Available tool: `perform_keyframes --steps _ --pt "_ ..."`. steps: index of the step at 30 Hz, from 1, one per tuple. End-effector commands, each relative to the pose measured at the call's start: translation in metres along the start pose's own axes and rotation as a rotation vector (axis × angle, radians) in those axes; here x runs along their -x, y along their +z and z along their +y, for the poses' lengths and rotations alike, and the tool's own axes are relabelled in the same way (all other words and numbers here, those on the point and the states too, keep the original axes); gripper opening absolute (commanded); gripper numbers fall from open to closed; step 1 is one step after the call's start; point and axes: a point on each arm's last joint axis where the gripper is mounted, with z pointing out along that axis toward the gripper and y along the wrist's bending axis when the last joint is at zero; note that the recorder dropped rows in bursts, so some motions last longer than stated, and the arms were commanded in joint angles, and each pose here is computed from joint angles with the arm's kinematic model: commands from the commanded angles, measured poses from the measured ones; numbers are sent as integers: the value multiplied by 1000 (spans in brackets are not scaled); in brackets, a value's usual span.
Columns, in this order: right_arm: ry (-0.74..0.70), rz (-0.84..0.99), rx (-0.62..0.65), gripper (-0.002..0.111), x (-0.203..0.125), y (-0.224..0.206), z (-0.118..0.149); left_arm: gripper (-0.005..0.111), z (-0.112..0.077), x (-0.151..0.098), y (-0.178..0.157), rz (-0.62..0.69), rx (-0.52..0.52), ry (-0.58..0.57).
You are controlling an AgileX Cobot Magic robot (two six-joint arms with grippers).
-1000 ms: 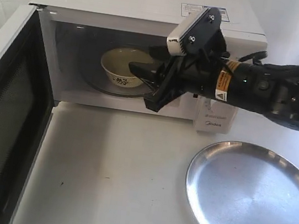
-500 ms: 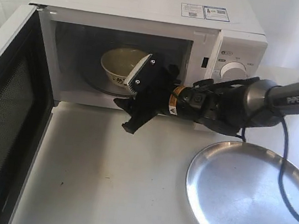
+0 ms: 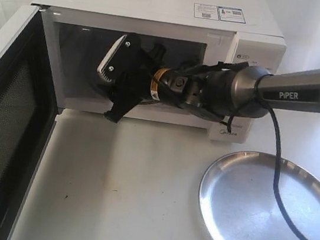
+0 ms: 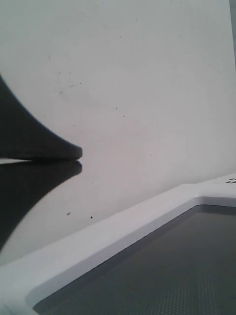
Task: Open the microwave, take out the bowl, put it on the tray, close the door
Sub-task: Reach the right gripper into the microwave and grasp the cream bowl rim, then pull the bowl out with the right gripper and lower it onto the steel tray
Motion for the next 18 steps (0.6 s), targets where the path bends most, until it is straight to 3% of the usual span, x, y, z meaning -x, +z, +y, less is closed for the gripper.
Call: perform_keyframes --steps 1,8,10,13,14,18 --pt "20 89 -53 60 -7 13 -11 0 -1 1 0 -3 -8 -6" --pt "30 186 -44 56 -35 37 -4 0 -1 1 0 -3 -8 -6" --pt "32 204 -40 43 -41 40 -2 0 -1 1 0 -3 -8 -6" --pt "30 202 -41 7 -39 40 -2 0 -1 1 0 -3 -8 -6" --pt "35 199 -43 1 -36 39 -2 0 -1 1 0 -3 -8 -6" --pt "72 138 -48 0 -14 32 -3 0 -1 1 0 -3 -8 -6"
